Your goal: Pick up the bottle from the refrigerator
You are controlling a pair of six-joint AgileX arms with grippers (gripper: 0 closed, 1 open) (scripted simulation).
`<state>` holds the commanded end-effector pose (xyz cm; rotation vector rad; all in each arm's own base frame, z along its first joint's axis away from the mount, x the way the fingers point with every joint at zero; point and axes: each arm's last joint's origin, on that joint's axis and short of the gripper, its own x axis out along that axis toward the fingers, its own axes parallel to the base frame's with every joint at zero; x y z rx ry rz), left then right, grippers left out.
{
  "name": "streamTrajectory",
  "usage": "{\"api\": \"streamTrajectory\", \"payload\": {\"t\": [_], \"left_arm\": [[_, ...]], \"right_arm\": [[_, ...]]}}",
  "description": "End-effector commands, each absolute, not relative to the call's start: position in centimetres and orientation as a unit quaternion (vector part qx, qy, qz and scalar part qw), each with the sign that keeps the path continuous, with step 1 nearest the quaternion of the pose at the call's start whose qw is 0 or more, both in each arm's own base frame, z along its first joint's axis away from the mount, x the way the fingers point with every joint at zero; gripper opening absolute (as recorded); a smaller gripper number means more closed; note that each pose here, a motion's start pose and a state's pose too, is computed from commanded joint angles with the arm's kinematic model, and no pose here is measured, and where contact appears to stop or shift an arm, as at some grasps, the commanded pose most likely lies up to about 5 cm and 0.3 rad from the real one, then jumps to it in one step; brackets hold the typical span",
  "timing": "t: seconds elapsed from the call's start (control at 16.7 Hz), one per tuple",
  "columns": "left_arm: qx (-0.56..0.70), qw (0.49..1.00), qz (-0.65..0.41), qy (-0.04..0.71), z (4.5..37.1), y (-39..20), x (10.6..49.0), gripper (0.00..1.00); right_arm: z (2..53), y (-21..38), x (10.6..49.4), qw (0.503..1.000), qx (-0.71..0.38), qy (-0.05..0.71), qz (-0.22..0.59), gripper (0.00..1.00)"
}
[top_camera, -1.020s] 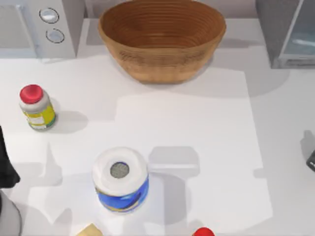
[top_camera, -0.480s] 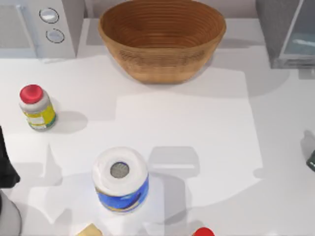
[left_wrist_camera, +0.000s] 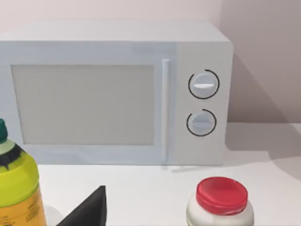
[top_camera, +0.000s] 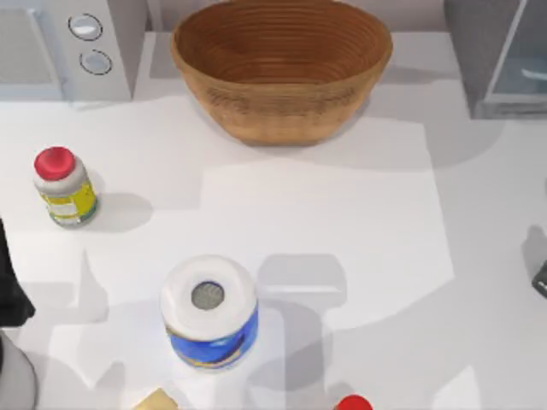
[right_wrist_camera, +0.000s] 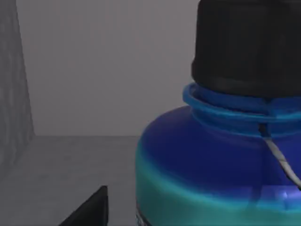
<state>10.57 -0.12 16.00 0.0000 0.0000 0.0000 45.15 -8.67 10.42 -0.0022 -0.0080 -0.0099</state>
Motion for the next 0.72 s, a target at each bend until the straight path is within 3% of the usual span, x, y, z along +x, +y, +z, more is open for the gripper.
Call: {"api": "streamTrajectory", "payload": {"t": [0.42,0.72], "left_arm": [[0.0,1.0,0.0,0.0,16.0,-0.1,10.6,1.0],[0.0,1.0,0.0,0.0,16.0,-0.1,10.6,1.0]], "right_arm": [[10.4,-8.5,46.9,1.0,-0.001,0.0,-0.005,1.0],[10.4,-8.5,46.9,1.0,-0.001,0.0,-0.005,0.62]]}}
